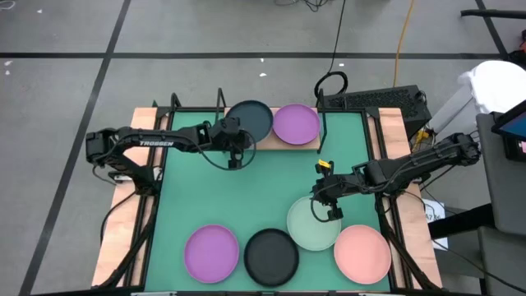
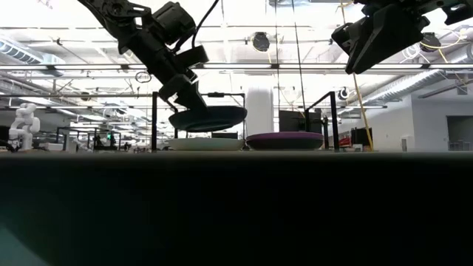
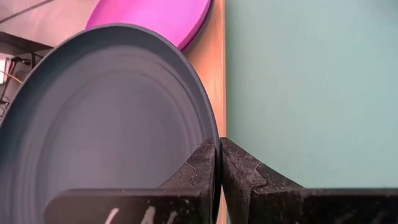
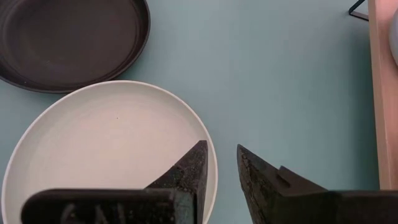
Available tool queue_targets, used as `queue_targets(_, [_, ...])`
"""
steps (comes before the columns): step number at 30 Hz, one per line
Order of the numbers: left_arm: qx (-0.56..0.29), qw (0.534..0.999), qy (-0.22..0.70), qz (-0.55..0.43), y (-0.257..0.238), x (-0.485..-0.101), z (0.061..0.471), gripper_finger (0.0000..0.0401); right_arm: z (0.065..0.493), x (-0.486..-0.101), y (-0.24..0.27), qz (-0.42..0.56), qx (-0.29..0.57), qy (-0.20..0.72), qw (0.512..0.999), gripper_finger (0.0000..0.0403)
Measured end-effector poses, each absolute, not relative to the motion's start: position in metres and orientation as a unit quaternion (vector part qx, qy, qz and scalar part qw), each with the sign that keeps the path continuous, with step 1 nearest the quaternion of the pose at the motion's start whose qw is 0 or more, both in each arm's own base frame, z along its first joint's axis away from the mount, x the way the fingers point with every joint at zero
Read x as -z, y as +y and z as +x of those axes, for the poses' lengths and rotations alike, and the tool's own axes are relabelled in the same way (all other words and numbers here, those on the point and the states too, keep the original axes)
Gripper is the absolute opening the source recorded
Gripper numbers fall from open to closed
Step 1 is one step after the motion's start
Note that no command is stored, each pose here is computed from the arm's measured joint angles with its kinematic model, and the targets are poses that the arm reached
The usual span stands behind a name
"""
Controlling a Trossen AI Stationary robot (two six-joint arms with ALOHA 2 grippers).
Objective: Place and stack plates onto a shelf
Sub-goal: Stack the dark blue plate on top of the white plate on the shelf
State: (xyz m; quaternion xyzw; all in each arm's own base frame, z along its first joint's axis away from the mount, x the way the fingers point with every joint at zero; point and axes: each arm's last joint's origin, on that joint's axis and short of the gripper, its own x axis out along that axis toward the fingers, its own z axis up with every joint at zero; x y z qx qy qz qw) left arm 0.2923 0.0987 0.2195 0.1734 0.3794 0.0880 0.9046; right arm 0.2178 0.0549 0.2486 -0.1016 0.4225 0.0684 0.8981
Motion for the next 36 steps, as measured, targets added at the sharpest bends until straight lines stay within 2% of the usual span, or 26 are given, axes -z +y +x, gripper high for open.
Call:
queue_targets(10, [-0.086, 0.895, 0.401, 0.178, 0.1064, -0.2087, 0.2931, 0.0024, 0.2179, -0.2486, 0.0549, -0.101, -0.068, 0.422, 0.898, 0.0073])
queue_targets(36, [-0.103, 0.895, 0.399, 0.169, 0.1071, -0.21, 0.2932, 0.0024, 0.2179, -0.2486, 0.0549, -0.1, -0.068, 0.422, 0.898, 0.0073])
